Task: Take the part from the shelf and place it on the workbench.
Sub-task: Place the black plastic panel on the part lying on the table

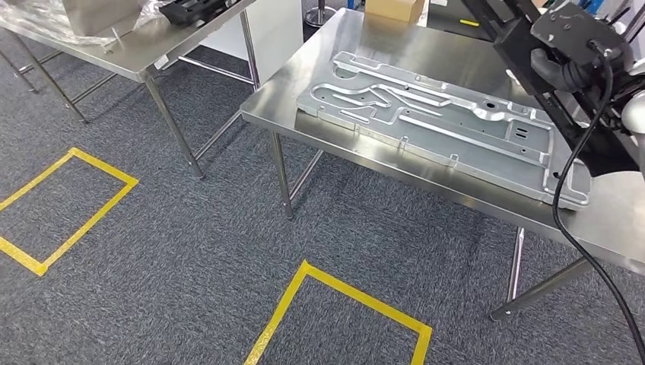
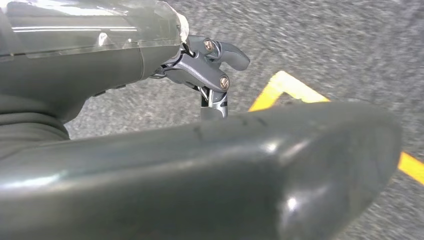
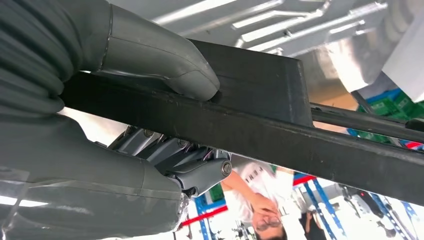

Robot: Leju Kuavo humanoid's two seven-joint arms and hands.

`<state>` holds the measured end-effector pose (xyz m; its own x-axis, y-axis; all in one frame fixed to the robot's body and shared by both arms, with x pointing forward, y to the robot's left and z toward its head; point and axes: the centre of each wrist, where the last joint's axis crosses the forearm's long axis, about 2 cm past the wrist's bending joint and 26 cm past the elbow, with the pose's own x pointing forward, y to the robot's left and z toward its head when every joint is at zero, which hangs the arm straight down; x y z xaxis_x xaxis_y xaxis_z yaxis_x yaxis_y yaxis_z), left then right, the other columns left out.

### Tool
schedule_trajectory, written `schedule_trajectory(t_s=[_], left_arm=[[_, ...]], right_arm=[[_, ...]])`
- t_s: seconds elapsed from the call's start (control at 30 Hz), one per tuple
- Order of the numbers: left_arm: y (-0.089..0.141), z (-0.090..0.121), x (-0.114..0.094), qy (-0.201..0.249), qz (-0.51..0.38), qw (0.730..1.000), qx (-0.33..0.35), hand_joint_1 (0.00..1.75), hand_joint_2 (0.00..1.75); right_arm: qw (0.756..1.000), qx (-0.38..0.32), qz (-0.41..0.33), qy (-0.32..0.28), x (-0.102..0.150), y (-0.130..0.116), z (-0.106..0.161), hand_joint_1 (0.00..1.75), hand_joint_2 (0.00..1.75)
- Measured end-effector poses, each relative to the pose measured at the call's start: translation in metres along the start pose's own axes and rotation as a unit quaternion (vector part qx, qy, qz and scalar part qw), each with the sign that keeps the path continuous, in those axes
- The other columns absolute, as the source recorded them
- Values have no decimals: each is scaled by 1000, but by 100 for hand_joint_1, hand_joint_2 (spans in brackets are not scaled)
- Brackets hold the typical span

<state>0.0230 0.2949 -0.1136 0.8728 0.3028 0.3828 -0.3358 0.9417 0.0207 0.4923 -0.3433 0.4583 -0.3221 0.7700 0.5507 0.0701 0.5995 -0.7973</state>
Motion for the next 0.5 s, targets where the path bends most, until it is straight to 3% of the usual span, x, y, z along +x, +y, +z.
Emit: schedule_trajectory(t_s=[0.27,0.5], left_arm=[[-1,0,1,-1,1,1000,1,0,0],[-2,0,0,0,2,1000,6,0,0]], right_arm=[[1000,-5,6,-1,3,2,-4,175,175],[1000,0,9,17,-9,11,-3,175,175]])
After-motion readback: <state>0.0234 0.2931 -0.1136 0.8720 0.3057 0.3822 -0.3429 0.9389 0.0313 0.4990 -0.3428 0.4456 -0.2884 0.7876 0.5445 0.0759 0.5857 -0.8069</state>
